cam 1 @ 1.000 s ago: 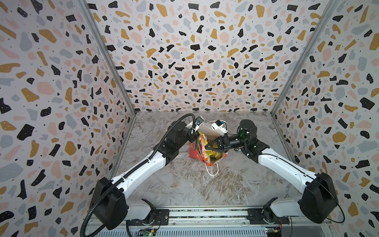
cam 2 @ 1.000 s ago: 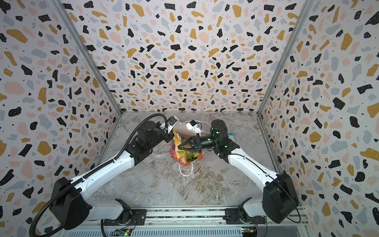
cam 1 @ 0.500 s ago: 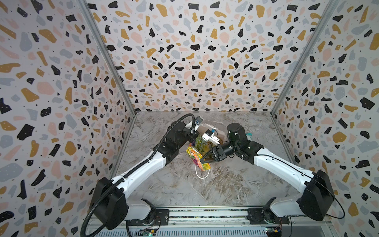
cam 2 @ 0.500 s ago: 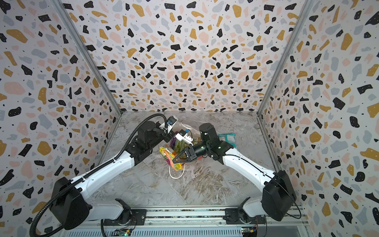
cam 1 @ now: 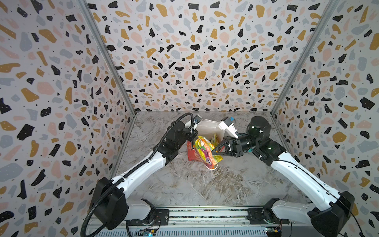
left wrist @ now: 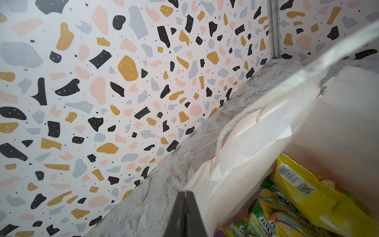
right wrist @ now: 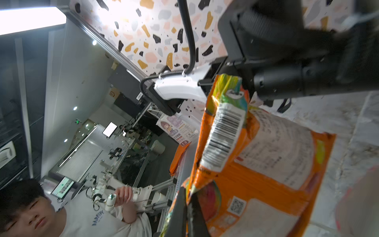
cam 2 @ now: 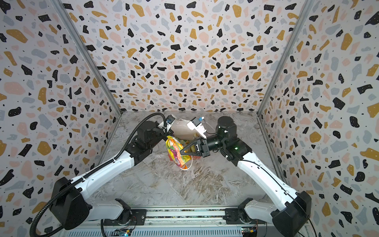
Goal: Take the snacks out of the paper bag
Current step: Pick up the snack from the paper bag, then place the paper bag at the center of the table, then pick up the paper bag from the top-center of the table, then place the snack at the top-right of the table, then rotate the snack at the top-right of the table.
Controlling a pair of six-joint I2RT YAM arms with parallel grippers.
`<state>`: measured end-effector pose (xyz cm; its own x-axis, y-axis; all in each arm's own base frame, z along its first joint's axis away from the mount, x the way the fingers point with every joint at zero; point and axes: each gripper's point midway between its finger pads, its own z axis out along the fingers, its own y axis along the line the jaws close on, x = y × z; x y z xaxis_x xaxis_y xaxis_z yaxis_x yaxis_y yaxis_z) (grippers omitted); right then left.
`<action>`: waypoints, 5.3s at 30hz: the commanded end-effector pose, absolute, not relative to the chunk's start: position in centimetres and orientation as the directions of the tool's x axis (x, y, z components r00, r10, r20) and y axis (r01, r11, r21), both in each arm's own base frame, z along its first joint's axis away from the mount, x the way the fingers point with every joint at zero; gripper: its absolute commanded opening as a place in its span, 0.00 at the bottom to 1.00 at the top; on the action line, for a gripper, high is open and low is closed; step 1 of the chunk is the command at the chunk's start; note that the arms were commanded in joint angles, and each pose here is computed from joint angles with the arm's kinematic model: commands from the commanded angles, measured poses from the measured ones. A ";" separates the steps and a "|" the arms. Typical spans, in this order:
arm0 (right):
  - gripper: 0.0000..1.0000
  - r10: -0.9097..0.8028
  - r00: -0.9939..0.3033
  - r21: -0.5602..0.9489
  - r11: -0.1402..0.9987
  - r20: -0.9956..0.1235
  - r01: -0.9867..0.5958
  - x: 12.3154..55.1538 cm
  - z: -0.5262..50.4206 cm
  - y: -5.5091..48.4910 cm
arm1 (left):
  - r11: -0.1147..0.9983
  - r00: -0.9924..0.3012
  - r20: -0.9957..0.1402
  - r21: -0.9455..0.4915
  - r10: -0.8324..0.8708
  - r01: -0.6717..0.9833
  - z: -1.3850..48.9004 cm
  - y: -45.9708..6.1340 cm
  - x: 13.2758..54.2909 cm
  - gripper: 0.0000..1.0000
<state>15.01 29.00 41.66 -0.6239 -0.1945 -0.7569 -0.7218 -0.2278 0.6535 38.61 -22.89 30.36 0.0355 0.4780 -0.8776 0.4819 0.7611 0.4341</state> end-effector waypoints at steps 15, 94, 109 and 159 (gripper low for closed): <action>0.00 0.383 -0.364 0.508 0.405 -0.849 -0.760 28.6 50.1 14.6 | 0.798 0.180 -0.888 0.460 0.424 0.389 37.0 -22.8 41.0 0.00; 0.00 0.582 -0.484 0.330 0.795 -0.654 0.510 46.2 14.4 -7.9 | 0.472 0.107 -0.700 0.578 0.706 0.666 34.8 -26.5 52.4 0.00; 0.04 0.661 -0.508 0.433 0.748 -0.552 0.503 50.0 10.5 -7.2 | 0.371 0.217 -0.709 0.574 0.671 0.730 28.8 -26.7 43.4 0.00; 0.00 0.603 -0.630 0.338 0.797 -0.490 0.500 48.9 4.6 -17.6 | 0.539 0.196 -0.890 0.411 0.411 0.735 30.8 -26.6 36.1 0.00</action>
<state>49.07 -17.58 4.50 -0.6175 0.6136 -0.4922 0.5131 0.7884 0.3392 36.53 -25.95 27.20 0.0993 0.4850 -0.8689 0.7587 0.5281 0.3814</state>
